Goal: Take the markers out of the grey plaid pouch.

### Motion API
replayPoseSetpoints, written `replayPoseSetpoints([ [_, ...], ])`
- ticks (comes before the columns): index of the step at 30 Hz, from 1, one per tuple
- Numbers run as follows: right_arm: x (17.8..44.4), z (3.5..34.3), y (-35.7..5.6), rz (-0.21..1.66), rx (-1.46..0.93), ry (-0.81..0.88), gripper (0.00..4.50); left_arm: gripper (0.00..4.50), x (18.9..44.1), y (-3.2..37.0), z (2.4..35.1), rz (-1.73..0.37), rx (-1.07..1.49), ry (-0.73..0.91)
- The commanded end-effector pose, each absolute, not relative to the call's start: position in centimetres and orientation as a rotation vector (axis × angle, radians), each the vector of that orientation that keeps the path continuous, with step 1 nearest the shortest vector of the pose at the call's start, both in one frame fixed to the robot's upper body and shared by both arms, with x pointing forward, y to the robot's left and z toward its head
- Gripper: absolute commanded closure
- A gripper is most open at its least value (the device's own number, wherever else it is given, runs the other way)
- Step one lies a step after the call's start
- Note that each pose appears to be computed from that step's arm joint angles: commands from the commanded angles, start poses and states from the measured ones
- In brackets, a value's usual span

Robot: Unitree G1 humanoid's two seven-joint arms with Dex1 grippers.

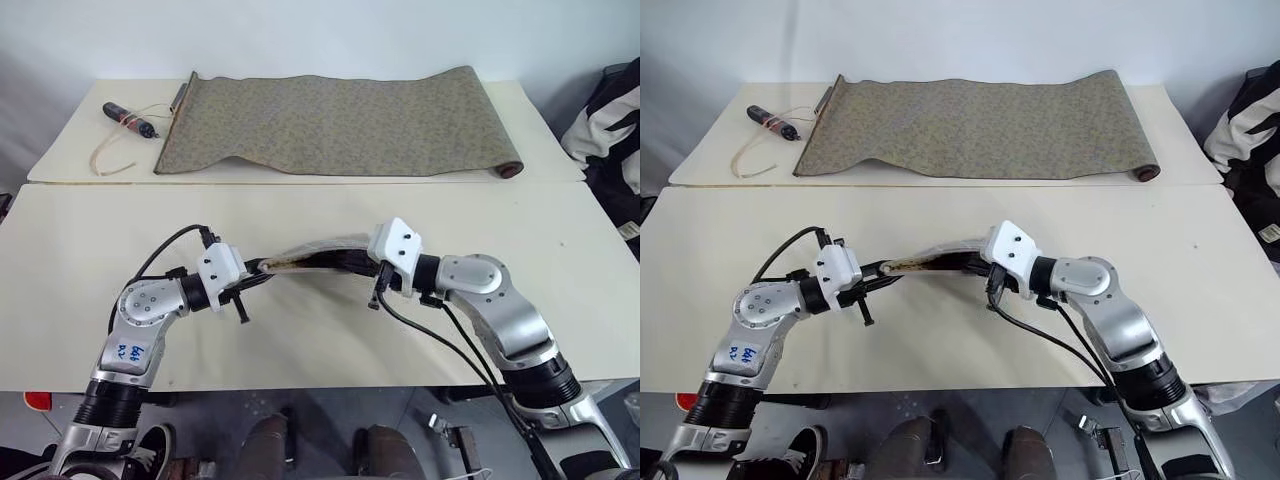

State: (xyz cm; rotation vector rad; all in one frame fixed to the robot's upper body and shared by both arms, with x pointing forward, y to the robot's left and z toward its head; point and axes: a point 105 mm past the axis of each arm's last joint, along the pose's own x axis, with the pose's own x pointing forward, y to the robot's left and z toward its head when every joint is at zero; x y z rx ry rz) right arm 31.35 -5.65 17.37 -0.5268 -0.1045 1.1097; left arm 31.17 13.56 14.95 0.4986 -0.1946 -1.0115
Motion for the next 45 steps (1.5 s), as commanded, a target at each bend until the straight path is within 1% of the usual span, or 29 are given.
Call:
replayPoseSetpoints([
  [1,31.2,18.0,-5.1,1.117,-0.594,-0.159,4.47,4.50,30.9,12.6,16.4,-1.021,0.528,-0.262],
  [2,31.5,17.5,-5.3,1.098,-0.712,-0.164,4.47,4.50,30.8,12.4,16.4,-1.026,0.528,-0.265],
  [3,31.6,16.7,-5.4,1.104,-0.885,-0.165,4.47,4.50,30.8,12.2,16.5,-1.030,0.523,-0.267],
  [4,31.4,16.7,-5.1,1.121,-0.907,-0.174,4.47,4.50,30.8,12.0,16.5,-1.032,0.518,-0.270],
  [7,32.5,17.4,-4.6,1.045,-0.951,-0.218,3.92,4.50,30.8,11.6,16.6,-1.036,0.506,-0.272],
  [8,32.8,17.3,-4.6,1.023,-0.997,-0.223,3.61,4.50,30.8,11.5,16.6,-1.040,0.501,-0.271],
  [11,33.0,17.0,-4.4,1.003,-1.030,-0.225,2.62,4.50,30.6,11.0,16.6,-1.054,0.490,-0.270],
  [15,33.2,17.1,-4.1,0.987,-1.003,-0.218,1.29,4.50,30.5,10.9,16.6,-1.059,0.470,-0.265],
  [16,33.2,17.1,-4.1,0.988,-1.002,-0.216,1.06,4.50,30.5,10.9,16.6,-1.058,0.463,-0.264],
  [18,33.2,17.2,-4.1,0.987,-1.019,-0.218,0.75,4.50,30.6,11.0,16.6,-1.054,0.446,-0.262],
  [21,33.3,17.4,-4.2,0.980,-1.020,-0.226,0.01,4.50,30.7,11.2,16.6,-1.051,0.430,-0.258],
  [25,33.4,17.8,-4.3,0.969,-1.025,-0.231,0.01,4.50,31.1,11.5,17.2,-1.038,0.320,-0.252],
  [29,33.1,18.2,-4.0,0.988,-0.955,-0.228,0.01,4.50,31.1,11.6,17.1,-1.047,0.292,-0.239],
  [32,32.9,18.8,-3.7,0.989,-0.945,-0.246,0.65,4.50,31.2,12.0,16.8,-1.053,0.229,-0.214],
  [35,32.8,18.9,-3.6,0.990,-0.979,-0.253,1.58,4.50,31.2,12.3,16.7,-1.052,0.179,-0.194],
  [38,32.8,18.8,-3.5,0.997,-1.003,-0.248,1.58,4.50,31.0,12.2,16.4,-1.067,0.186,-0.177],
  [41,33.1,18.5,-3.4,0.991,-1.043,-0.224,1.58,4.50,30.7,11.9,16.4,-1.089,0.138,-0.160],
  [43,33.6,18.4,-3.0,0.984,-1.011,-0.198,1.58,4.50,30.5,11.5,16.6,-1.110,0.072,-0.152],
  [45,34.2,17.9,-2.9,0.980,-1.029,-0.181,1.58,4.50,30.2,11.0,16.7,-1.135,0.047,-0.141],
])
